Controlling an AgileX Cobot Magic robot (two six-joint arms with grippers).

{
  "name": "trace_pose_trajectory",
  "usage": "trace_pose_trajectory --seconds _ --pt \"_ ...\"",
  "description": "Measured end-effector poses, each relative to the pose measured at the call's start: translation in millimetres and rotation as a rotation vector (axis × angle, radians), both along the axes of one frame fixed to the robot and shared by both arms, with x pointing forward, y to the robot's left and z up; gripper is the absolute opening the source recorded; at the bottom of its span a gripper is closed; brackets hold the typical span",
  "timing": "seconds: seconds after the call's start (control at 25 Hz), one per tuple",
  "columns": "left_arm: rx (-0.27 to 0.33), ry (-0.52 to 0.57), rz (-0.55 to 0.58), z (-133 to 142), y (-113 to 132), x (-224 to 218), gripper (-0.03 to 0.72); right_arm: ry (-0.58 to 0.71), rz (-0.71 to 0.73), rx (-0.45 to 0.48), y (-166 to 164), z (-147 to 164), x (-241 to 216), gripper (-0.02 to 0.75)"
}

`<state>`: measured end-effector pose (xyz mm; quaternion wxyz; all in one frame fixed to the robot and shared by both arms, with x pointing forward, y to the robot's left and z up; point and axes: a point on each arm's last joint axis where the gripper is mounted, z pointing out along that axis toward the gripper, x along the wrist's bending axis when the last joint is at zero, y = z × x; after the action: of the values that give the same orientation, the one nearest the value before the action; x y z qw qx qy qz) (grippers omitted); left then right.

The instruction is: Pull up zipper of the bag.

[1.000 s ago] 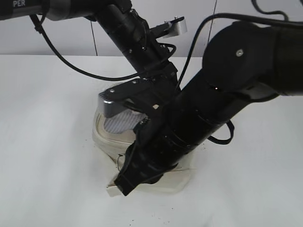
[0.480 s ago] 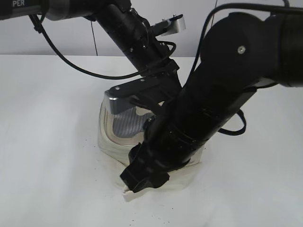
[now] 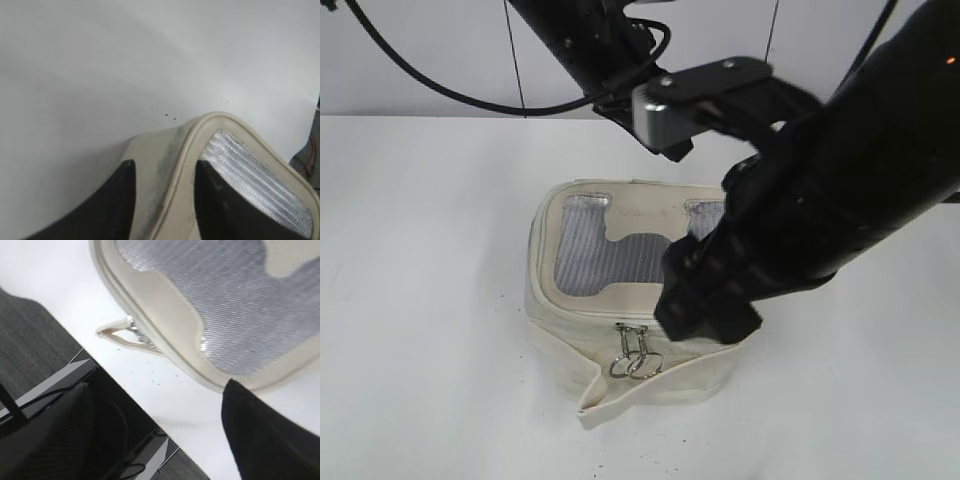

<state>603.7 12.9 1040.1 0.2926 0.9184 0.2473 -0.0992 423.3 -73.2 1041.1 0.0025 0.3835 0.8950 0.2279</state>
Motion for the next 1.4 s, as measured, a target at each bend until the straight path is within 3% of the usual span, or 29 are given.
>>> trace_pose_trajectory --seconds 0.12,0.36,0.48,0.76,0.92,1.16,1.4 --pt "0.053 -0.051 0.058 19.0 12.0 -1.5 0.316 -0.050 -0.077 -0.019 -19.7 14.7 4.8 0.620" --pt "0.226 -0.207 0.217 56.5 45.7 -2.8 0.318 -0.104 -0.242 -0.113 -73.7 33.1 22.7 0.588" --pt "0.251 -0.277 0.316 84.8 61.1 -10.6 0.318 -0.128 -0.327 -0.154 -102.9 43.8 25.8 0.585" --pt "0.189 -0.397 0.473 154.6 101.2 -56.5 0.318 -0.184 -0.444 -0.247 -153.4 73.5 1.3 0.577" --pt "0.169 -0.399 0.507 169.2 127.1 -98.1 0.317 -0.244 -0.464 -0.202 -168.9 92.4 -30.1 0.575" --pt "0.172 -0.368 0.526 157.1 171.8 -172.6 0.317 -0.277 -0.441 -0.076 -188.0 81.1 -88.9 0.575" --pt "0.105 -0.339 0.517 118.5 220.1 -263.3 0.317 -0.318 -0.369 -0.009 -206.0 40.4 -140.9 0.575"
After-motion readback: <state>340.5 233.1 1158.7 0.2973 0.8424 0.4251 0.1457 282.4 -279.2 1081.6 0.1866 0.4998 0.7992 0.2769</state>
